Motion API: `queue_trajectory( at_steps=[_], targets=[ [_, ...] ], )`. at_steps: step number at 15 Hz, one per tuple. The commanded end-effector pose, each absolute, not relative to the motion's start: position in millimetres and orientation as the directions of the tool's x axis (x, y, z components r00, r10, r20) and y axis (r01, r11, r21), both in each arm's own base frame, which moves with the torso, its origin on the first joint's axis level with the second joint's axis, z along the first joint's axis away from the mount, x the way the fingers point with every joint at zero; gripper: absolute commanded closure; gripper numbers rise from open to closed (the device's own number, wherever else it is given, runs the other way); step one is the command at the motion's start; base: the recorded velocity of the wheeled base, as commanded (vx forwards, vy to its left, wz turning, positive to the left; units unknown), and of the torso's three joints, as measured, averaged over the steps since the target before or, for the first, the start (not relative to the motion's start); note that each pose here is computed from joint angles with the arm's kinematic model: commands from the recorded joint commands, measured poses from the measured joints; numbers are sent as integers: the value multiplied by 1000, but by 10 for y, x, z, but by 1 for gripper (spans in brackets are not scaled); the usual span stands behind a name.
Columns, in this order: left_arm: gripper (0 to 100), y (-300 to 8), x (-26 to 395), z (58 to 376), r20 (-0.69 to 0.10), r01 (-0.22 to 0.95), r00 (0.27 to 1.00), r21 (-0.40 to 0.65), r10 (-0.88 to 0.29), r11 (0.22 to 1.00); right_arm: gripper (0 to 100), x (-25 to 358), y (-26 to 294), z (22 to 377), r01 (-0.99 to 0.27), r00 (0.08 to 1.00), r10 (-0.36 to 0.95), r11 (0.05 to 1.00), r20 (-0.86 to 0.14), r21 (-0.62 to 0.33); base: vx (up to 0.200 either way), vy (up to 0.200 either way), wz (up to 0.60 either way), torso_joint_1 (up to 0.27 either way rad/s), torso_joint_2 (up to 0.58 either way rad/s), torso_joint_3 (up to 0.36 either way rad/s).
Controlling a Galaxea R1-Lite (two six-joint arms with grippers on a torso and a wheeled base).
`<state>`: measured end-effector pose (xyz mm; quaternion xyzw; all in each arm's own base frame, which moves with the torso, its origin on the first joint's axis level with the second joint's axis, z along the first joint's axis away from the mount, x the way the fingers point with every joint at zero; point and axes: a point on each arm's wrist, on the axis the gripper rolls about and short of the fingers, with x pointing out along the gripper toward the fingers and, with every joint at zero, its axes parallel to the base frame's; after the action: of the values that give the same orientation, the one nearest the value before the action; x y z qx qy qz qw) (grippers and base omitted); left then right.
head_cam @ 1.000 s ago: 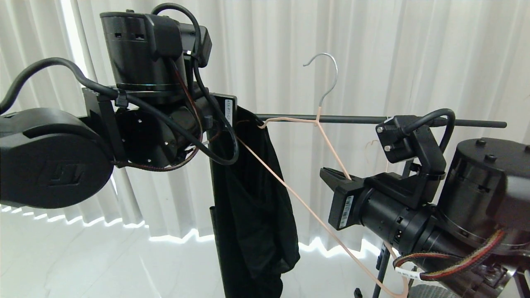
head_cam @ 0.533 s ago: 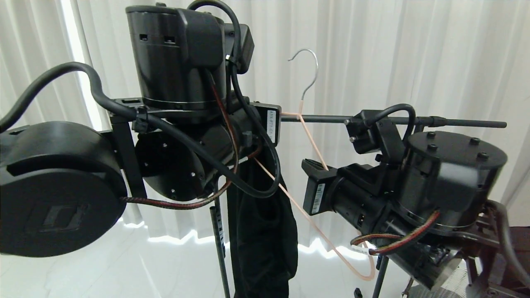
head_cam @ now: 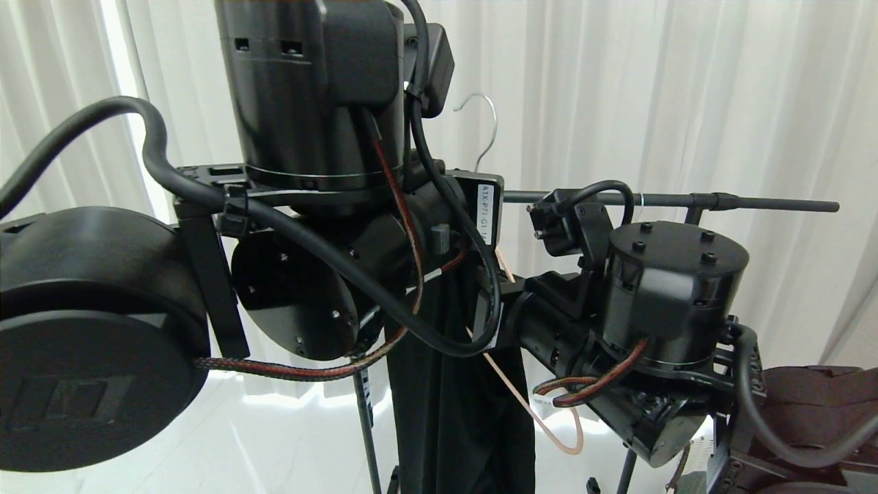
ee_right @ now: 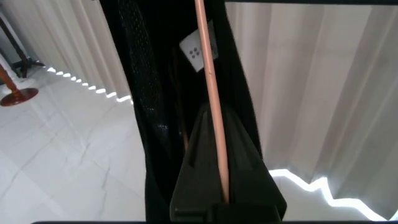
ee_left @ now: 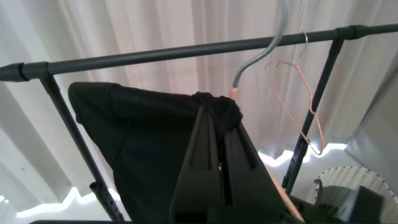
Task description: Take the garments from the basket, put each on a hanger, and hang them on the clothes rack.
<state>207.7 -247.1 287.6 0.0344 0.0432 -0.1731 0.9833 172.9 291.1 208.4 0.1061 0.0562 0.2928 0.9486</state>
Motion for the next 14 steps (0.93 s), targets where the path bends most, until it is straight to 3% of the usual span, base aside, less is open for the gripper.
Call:
queue_trajectory(
  at_steps=[1, 7, 13, 14],
  targets=[
    [100, -2505, 2025, 2909, -87, 361, 930, 47, -356, 931, 100, 1739, 2930, 2050, -542, 822, 567, 808, -54, 230, 0, 0, 0, 0, 0, 0],
    [100, -2308, 2152, 2898, -91, 285, 956, 59, -279, 957, 100, 1853, 2793, 2107, -496, 855, 517, 837, -40, 231, 0, 0, 0, 0, 0, 0],
    [100, -2246, 2123, 2796, -122, 281, 955, 79, -270, 957, 100, 1905, 2726, 2152, -467, 874, 485, 856, -27, 221, 0, 0, 0, 0, 0, 0],
    [0, -2242, 2120, 2797, -122, 281, 955, 79, -270, 957, 100, 1915, 2713, 2153, -464, 877, 480, 858, -27, 220, 0, 0, 0, 0, 0, 0]
  ],
)
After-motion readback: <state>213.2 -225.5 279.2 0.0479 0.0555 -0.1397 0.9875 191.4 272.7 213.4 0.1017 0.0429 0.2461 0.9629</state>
